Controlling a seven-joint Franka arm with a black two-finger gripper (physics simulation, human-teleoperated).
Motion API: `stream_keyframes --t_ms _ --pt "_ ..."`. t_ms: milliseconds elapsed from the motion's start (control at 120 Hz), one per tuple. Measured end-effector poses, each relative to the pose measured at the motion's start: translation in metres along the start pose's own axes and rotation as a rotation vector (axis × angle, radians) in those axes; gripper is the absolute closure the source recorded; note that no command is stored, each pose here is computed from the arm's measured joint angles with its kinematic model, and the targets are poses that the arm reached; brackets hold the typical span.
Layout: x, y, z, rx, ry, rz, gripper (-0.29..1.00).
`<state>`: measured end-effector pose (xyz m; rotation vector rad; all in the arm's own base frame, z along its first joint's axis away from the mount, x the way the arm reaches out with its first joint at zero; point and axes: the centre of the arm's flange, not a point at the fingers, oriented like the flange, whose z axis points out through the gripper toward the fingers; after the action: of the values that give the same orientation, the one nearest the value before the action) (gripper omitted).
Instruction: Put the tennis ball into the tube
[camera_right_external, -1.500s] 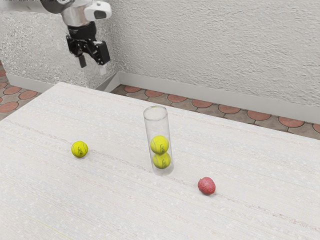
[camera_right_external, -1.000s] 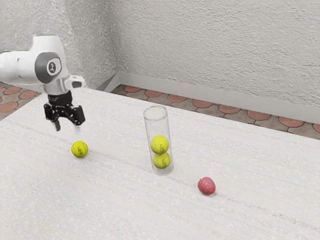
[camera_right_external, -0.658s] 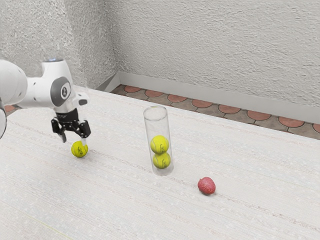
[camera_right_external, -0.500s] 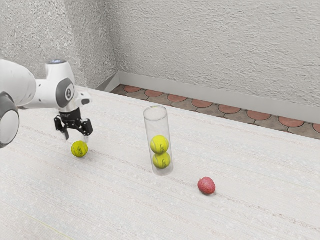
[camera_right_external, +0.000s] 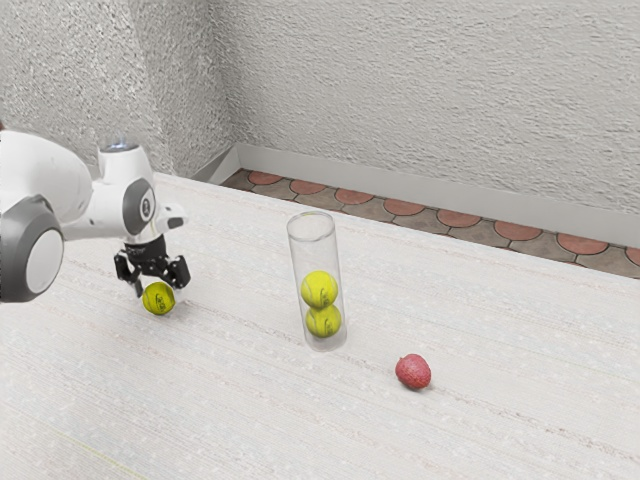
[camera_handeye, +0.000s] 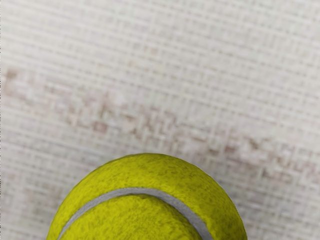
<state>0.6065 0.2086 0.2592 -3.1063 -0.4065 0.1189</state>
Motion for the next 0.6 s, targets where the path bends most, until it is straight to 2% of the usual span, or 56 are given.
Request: stream_keyframes --t_ms 433,600 --pt "0.002 -0.004 0.026 -0.003 -0.005 -0.01 0.03" --pt "0.006 -0.002 0.022 -0.002 0.009 -0.001 0.17"
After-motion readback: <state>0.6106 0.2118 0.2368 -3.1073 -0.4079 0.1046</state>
